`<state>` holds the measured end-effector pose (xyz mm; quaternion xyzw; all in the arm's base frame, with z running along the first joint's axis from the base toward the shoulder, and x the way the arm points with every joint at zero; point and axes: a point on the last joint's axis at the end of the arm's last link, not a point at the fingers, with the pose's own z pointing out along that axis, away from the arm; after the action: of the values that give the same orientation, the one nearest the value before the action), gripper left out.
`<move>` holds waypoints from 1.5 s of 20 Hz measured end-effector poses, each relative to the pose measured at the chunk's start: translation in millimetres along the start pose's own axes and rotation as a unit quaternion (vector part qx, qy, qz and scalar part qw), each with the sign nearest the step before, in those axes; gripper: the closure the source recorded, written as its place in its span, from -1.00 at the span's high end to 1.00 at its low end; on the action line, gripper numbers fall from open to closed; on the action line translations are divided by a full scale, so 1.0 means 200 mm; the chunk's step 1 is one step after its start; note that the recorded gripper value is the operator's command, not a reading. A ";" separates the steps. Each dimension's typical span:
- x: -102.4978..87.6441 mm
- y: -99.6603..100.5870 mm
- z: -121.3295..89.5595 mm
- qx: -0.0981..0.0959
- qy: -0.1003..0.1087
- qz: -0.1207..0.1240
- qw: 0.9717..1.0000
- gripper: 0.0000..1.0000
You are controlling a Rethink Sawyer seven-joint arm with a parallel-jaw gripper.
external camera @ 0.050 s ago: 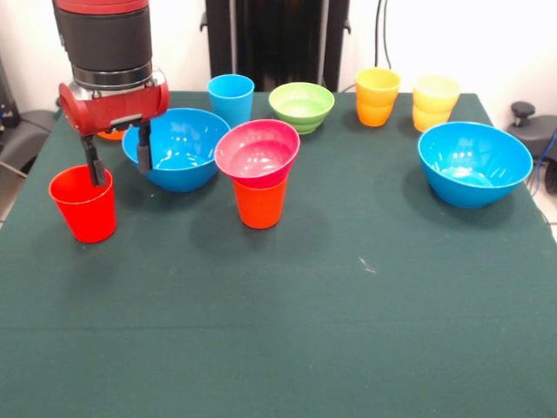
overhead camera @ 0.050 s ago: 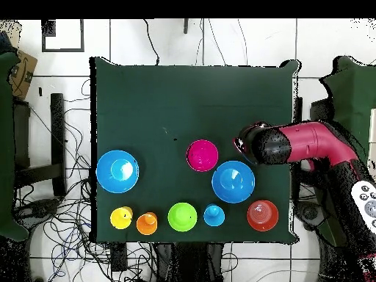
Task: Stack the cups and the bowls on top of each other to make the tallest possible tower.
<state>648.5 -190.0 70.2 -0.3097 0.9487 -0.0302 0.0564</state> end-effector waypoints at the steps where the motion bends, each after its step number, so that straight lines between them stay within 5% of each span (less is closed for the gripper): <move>1: 0.00 0.00 0.00 0.001 0.000 0.000 1.000 1.00; 16: -0.18 -0.08 0.02 0.053 0.005 -0.030 0.998 1.00; 30: -0.14 -0.05 0.08 0.064 0.044 -0.038 0.996 1.00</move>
<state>678.7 -180.6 58.0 -0.3398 0.9338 -0.1067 0.0336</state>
